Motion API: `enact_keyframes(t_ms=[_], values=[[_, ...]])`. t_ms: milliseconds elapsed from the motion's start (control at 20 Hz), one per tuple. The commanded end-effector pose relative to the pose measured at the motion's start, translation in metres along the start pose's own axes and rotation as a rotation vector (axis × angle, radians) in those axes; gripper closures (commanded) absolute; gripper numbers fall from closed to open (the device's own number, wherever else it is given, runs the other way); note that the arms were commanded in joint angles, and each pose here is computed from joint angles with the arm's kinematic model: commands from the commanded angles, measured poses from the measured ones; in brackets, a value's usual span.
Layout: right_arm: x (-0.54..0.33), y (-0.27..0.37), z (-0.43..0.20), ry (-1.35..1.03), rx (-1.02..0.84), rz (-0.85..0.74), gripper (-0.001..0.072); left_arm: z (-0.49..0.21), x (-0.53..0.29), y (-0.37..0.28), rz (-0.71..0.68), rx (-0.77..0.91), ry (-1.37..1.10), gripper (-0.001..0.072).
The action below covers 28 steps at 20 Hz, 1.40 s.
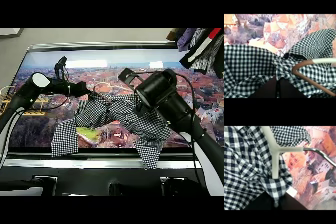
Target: Fold the clothes and pants, and hang the long-sleeved shirts on hangers.
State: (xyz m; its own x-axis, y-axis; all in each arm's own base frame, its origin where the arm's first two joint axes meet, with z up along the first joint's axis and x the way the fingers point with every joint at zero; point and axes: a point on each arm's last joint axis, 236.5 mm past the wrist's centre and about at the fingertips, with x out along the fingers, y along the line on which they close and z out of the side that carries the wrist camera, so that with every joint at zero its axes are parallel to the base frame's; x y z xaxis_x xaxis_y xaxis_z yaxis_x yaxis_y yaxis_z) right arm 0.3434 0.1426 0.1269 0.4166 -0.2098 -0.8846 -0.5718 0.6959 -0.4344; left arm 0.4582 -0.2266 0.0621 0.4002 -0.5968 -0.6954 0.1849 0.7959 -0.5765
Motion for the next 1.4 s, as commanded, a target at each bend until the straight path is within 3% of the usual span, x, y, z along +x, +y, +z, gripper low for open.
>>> enact_keyframes(t_ms=[0, 950, 1350], values=[[-0.001, 0.008, -0.001, 0.002, -0.001, 0.036, 0.0672, 0.002, 0.006, 0.006, 0.007, -0.009, -0.006, 0.0676], [0.017, 0.001, 0.016, -0.015, -0.022, -0.022, 0.0672, 0.01, 0.003, -0.014, -0.053, -0.015, -0.001, 0.0675], [0.017, 0.006, 0.005, 0.033, -0.022, 0.001, 0.0672, 0.029, -0.01, 0.016, -0.022, -0.062, -0.047, 0.0675]])
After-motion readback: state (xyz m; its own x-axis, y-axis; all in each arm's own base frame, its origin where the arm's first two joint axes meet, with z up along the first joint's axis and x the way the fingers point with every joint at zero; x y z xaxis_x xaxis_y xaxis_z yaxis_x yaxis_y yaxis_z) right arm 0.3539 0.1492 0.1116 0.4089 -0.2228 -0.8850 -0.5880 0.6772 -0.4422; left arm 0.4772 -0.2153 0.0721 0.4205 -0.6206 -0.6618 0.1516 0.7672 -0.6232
